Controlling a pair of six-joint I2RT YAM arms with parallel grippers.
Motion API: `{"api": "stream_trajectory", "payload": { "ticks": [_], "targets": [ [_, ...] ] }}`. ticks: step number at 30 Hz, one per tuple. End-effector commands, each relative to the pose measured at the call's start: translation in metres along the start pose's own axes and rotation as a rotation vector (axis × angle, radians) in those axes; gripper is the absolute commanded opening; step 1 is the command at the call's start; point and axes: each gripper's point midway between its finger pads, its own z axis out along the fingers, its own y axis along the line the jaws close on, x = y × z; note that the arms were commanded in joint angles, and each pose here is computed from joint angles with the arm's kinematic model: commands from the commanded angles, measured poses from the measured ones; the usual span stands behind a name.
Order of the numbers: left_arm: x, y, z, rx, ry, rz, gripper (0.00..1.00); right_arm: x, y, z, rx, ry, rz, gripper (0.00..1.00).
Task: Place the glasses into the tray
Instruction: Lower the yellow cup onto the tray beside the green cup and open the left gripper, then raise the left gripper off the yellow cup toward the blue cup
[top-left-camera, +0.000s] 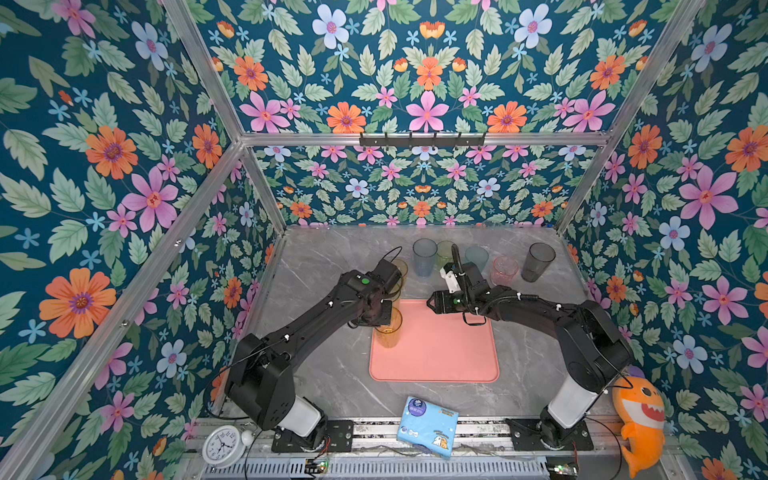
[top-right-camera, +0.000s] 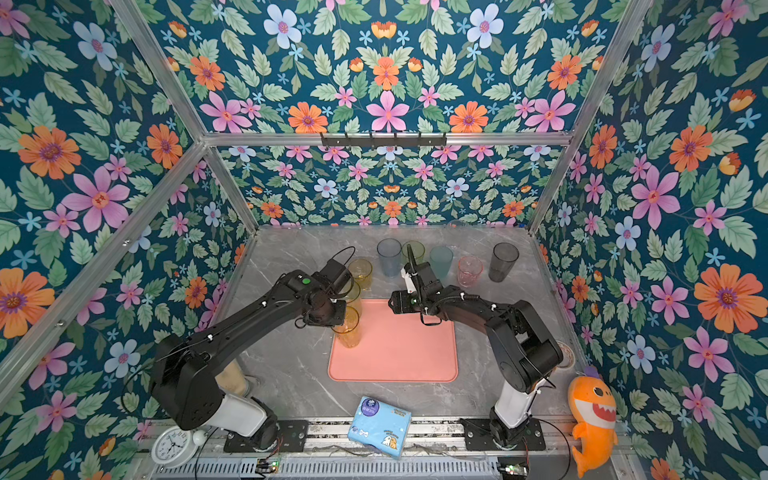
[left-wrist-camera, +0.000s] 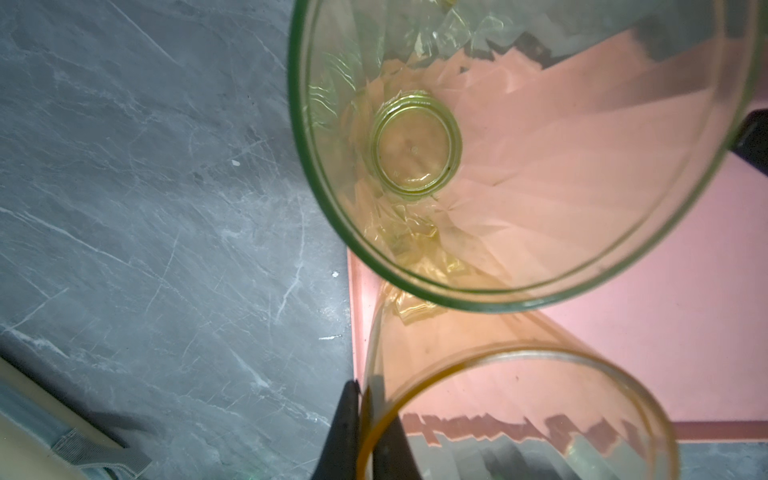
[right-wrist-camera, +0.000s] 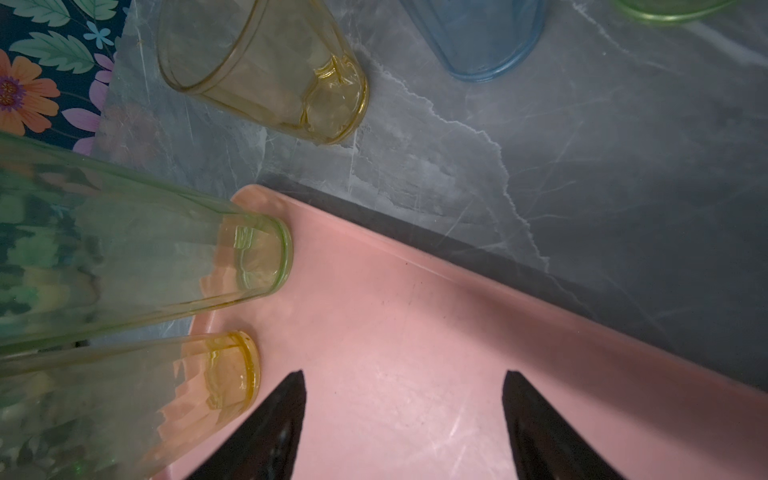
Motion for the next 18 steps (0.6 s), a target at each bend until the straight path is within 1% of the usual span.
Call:
{"api": "stream_trajectory", "payload": {
  "ticks": [1,3,6,11,15,18],
  "targets": [
    [0.001,0.004,0.001,-0.024,0.006,0.003,0.13,-0.001,0.000,-0.001,0.005,0.003,-0.001,0.76],
    [0.002,0.005,0.001,-0.030,0.007,0.004,0.16,-0.001,0.000,0.000,0.006,0.004,0.000,0.76],
    [0.001,0.005,-0.001,-0.026,0.004,0.006,0.22,-0.001,0.000,-0.001,0.006,0.005,0.000,0.76],
    [-0.005,0.005,-0.014,-0.012,-0.044,0.014,0.31,-0.001,0.000,-0.001,0.006,0.004,0.000,0.76],
    [-0.015,0.010,-0.030,-0.033,-0.093,0.018,0.33,-0.002,0.001,-0.002,0.006,0.000,-0.002,0.76],
    [-0.022,0.010,-0.042,-0.032,-0.115,0.045,0.34,-0.003,0.000,-0.005,0.011,-0.008,-0.002,0.76]
  ]
}}
